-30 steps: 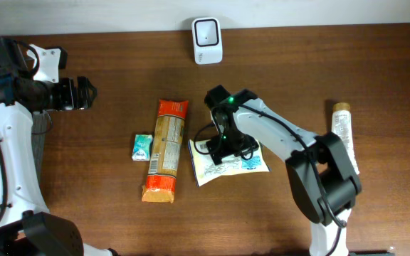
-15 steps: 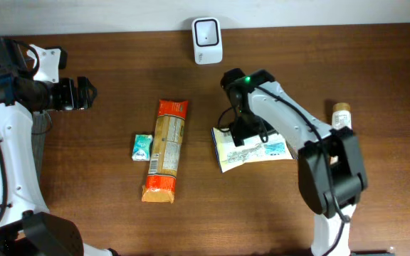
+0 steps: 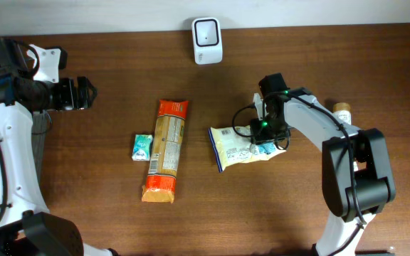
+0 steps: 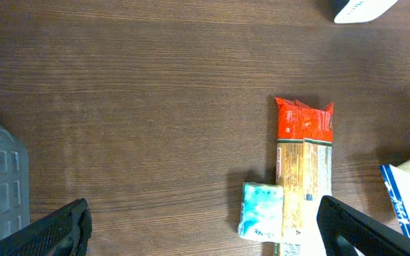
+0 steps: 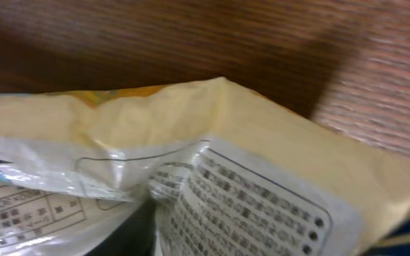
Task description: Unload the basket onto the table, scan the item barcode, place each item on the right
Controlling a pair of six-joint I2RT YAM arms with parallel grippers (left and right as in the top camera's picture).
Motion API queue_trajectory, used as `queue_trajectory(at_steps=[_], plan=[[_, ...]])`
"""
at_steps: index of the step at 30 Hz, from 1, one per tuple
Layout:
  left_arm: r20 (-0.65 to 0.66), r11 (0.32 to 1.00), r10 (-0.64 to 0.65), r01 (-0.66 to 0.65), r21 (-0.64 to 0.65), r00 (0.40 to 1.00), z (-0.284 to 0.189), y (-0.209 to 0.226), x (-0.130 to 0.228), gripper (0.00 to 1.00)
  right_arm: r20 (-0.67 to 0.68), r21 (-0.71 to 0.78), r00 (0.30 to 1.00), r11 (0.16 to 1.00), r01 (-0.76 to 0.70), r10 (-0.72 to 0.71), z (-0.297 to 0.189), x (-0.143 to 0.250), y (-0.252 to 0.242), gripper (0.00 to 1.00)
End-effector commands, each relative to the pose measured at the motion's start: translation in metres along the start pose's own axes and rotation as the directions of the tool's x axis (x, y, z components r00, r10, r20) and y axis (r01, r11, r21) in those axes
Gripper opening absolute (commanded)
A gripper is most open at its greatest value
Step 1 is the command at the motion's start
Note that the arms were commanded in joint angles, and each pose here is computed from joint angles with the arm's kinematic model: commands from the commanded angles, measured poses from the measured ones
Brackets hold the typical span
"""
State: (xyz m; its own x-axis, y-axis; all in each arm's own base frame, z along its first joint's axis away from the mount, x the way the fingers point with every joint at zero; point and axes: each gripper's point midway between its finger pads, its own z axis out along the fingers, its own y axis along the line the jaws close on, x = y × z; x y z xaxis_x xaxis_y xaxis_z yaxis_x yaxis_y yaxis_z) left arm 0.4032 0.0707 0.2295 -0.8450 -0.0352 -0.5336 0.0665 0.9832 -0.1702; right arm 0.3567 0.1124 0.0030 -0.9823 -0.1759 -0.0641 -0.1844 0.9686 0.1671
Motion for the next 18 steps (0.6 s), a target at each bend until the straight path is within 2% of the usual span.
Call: queue_trajectory(at_steps=[1,3,4,6,8,9,10,11,13,18], plan=[[0.011,1.0,0.021,-0.021,0.008,1.0,-0.003,-0.002,-0.002,0.99,-0.131,-0.017,0.991,0.999,-0.033,0.03,0.04,0.034,-0.002,0.15],[0.011,1.0,0.021,-0.021,0.008,1.0,-0.003,-0.002,-0.002,0.99,-0.119,-0.055,0.992,0.998,-0.036,0.029,0.039,0.03,0.004,0.04],[0.011,1.0,0.021,-0.021,0.008,1.0,-0.003,-0.002,-0.002,0.99,-0.118,-0.06,0.993,0.998,-0.036,0.029,0.037,0.028,0.006,0.04],[0.011,1.0,0.021,-0.021,0.008,1.0,-0.003,-0.002,-0.002,0.99,-0.108,-0.241,0.991,0.969,0.048,-0.077,0.01,0.017,0.038,0.04],[0.011,1.0,0.021,-0.021,0.008,1.0,-0.003,-0.002,-0.002,0.99,-0.001,-0.458,0.993,0.883,0.102,-0.116,-0.046,-0.015,0.072,0.04],[0.011,1.0,0.021,-0.021,0.008,1.0,-0.003,-0.002,-0.002,0.99,0.127,-0.579,0.983,0.794,0.183,-0.134,-0.093,-0.038,0.091,0.04],[0.011,1.0,0.021,-0.021,0.008,1.0,-0.003,-0.002,-0.002,0.99,0.197,-0.621,0.971,0.748,0.232,-0.137,-0.117,-0.048,0.099,0.04],[0.011,1.0,0.021,-0.021,0.008,1.0,-0.003,-0.002,-0.002,0.99,0.303,-0.638,0.945,0.711,0.297,-0.122,-0.158,-0.063,0.102,0.04],[0.011,1.0,0.021,-0.021,0.008,1.0,-0.003,-0.002,-0.002,0.99,0.375,-0.623,0.924,0.718,0.311,-0.075,-0.197,-0.07,0.094,0.04],[0.011,1.0,0.021,-0.021,0.008,1.0,-0.003,-0.002,-0.002,0.99,0.469,-0.58,0.878,0.783,0.226,0.093,-0.248,-0.086,0.055,0.04]])
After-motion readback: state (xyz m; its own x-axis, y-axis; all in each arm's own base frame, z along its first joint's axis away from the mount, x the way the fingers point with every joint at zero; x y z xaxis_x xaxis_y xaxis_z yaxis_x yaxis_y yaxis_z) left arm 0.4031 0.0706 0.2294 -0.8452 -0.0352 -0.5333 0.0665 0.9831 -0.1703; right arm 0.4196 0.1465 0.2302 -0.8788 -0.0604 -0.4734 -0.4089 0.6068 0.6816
